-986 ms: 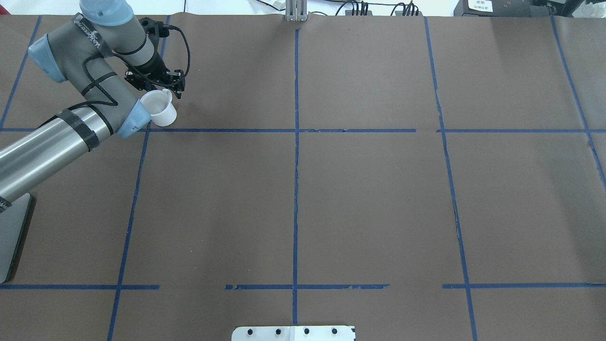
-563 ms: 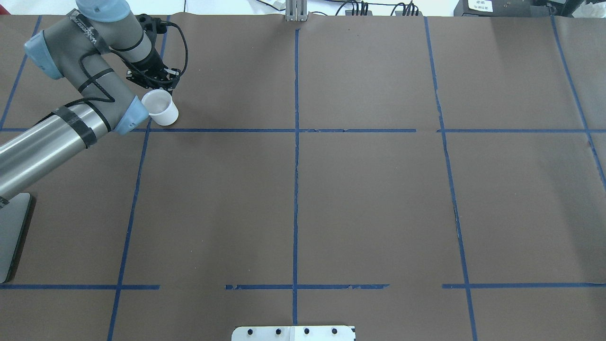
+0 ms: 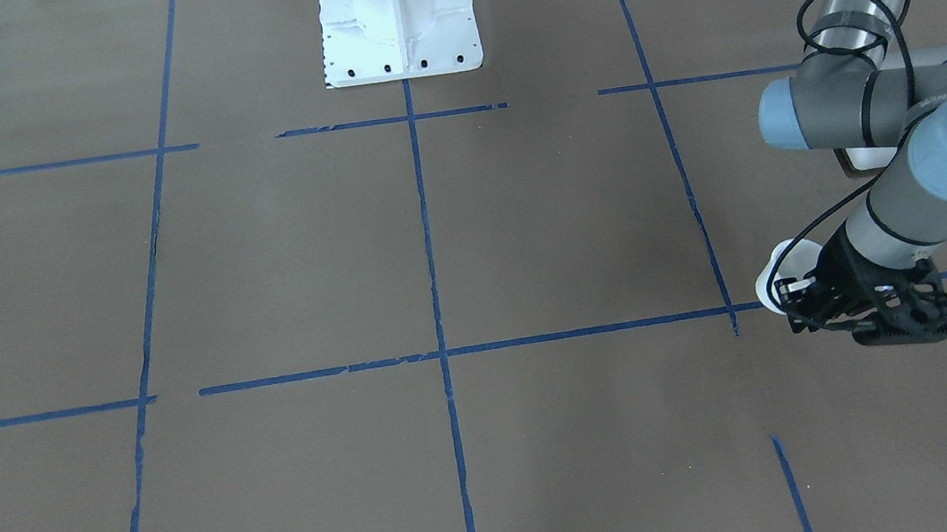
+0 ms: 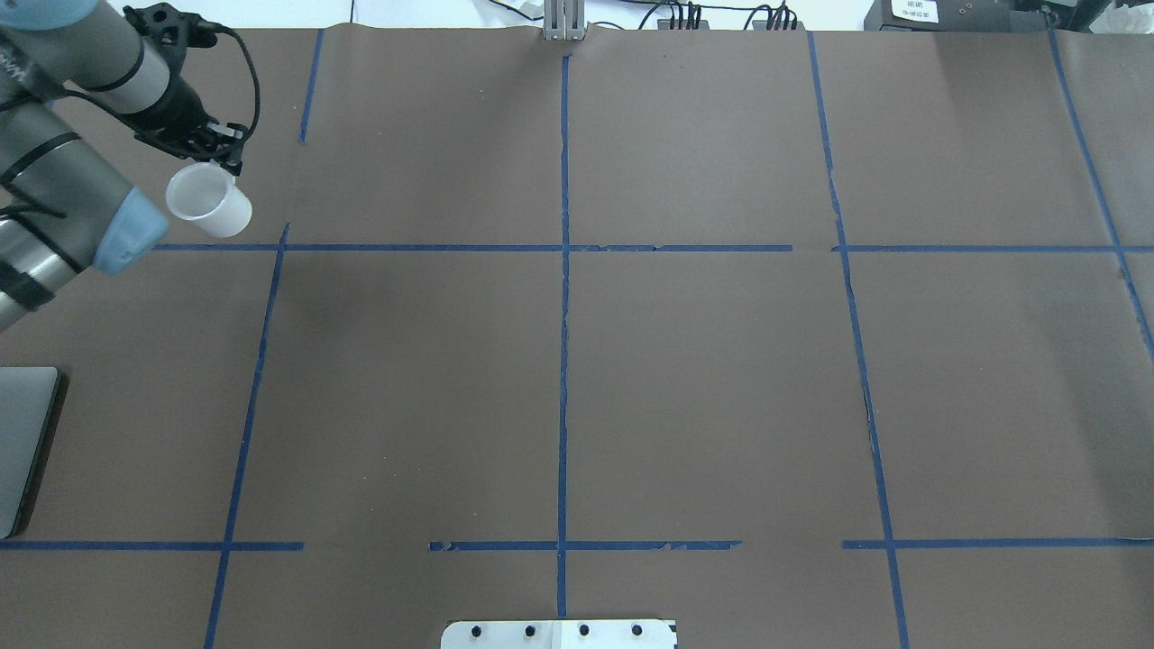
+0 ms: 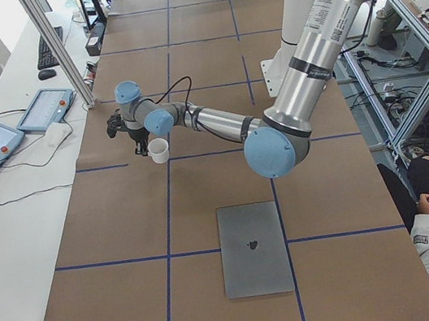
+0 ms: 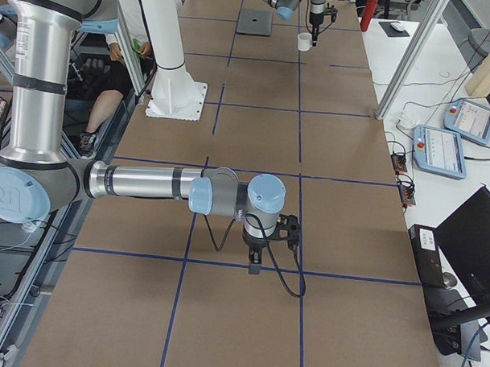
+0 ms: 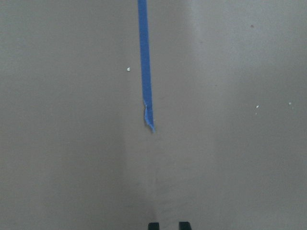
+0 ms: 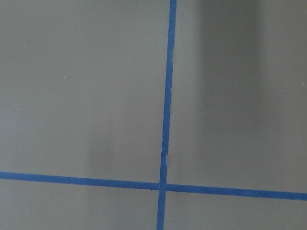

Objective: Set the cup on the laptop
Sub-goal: 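Lift the white cup with the left gripper and carry it toward the laptop, then lower the cup onto the silver laptop and open the left gripper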

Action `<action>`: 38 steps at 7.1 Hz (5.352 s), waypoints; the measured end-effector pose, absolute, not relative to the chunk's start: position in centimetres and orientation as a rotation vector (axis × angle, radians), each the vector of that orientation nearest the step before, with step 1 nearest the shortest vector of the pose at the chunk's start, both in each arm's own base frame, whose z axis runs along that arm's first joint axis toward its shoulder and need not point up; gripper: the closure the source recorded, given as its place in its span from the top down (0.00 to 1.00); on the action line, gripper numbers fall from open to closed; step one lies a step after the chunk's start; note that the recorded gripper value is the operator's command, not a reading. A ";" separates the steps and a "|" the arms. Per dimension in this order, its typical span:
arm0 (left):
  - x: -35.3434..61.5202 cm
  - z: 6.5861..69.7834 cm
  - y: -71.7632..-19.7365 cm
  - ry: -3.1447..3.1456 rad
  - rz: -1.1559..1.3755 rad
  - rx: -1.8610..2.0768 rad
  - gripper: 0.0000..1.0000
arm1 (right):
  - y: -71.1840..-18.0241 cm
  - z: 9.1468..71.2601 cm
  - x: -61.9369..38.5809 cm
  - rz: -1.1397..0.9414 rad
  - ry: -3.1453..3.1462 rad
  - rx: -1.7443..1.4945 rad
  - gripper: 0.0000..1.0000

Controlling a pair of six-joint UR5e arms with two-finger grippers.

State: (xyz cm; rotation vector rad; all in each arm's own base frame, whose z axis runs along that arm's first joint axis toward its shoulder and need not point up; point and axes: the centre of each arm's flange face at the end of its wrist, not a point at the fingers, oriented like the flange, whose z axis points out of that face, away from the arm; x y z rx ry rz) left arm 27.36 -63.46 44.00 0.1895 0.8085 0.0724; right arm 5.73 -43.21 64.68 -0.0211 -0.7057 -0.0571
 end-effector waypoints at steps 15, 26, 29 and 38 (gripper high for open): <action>8.0 72.8 -34.8 0.795 -0.045 0.133 1.00 | -43.2 64.7 5.7 -0.057 -0.705 -0.021 1.00; -9.4 63.1 -44.2 0.703 0.013 0.092 1.00 | -43.2 64.7 5.7 -0.057 -0.706 -0.021 1.00; -10.0 63.1 -44.4 0.710 0.001 0.056 1.00 | -43.2 64.7 5.7 -0.057 -0.705 -0.022 1.00; -9.9 64.0 -43.8 0.715 -0.025 -0.010 1.00 | -43.2 64.7 5.7 -0.057 -0.706 -0.022 1.00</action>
